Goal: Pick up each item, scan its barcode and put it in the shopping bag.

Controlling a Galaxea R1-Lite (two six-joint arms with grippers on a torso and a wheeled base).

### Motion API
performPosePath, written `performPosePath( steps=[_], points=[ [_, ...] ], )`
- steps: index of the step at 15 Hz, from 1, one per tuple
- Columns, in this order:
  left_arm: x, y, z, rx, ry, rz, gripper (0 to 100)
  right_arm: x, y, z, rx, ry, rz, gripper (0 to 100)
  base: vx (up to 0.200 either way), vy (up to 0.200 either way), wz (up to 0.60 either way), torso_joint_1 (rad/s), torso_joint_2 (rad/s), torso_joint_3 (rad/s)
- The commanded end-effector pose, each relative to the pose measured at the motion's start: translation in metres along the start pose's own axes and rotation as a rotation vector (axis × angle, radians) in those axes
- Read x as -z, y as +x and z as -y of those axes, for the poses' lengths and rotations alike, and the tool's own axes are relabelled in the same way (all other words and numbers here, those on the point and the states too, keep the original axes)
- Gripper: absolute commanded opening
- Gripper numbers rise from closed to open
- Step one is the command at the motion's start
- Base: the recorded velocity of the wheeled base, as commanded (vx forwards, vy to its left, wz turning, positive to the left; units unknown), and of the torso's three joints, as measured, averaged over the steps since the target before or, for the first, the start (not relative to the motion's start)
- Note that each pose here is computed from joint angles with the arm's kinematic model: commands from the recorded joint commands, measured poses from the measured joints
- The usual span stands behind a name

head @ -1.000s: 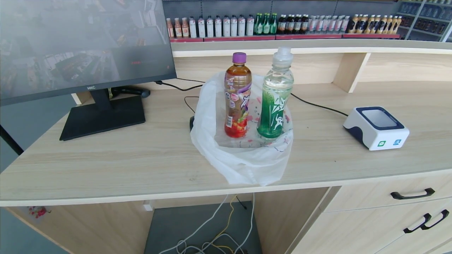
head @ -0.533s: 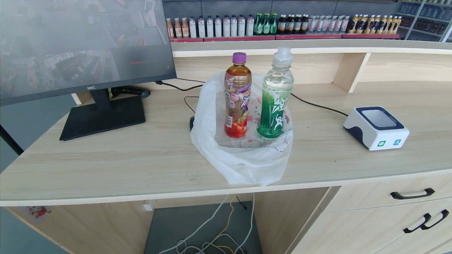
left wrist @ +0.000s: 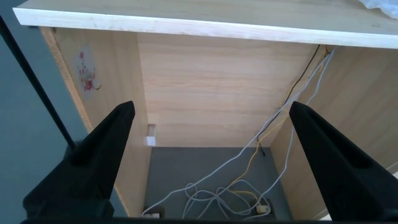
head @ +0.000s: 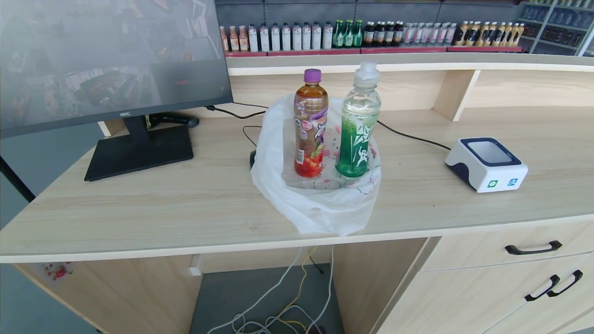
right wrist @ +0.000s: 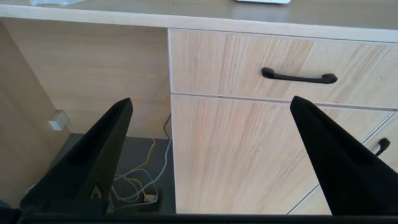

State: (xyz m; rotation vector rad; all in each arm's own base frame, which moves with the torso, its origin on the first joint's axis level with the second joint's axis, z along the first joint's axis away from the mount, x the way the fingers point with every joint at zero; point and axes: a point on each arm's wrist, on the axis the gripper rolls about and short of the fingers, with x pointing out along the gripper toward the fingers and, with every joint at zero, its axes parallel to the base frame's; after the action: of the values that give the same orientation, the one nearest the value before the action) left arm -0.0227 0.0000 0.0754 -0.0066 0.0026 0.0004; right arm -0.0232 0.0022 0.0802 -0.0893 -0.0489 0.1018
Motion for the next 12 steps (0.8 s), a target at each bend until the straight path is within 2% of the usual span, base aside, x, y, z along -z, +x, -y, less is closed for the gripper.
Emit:
performPosePath(
  steps=[1,2,12],
  points=[
    [0.0,0.0,0.0,0.0,0.0,-0.001,100,0.0001,0.0001,0.0,-0.001,0.0,-0.001,100,0.0,0.0,0.0,0.0,0.0,0.0],
    [0.0,0.0,0.0,-0.001,-0.004,-0.001,100,0.0001,0.0001,0.0,0.001,0.0,-0.002,100,0.0,0.0,0.0,0.0,0.0,0.0],
    [0.0,0.0,0.0,-0.001,-0.013,-0.001,100,0.0001,0.0001,0.0,0.001,0.0,-0.002,100,0.0,-0.2,0.0,0.004,0.0,0.001]
  ],
)
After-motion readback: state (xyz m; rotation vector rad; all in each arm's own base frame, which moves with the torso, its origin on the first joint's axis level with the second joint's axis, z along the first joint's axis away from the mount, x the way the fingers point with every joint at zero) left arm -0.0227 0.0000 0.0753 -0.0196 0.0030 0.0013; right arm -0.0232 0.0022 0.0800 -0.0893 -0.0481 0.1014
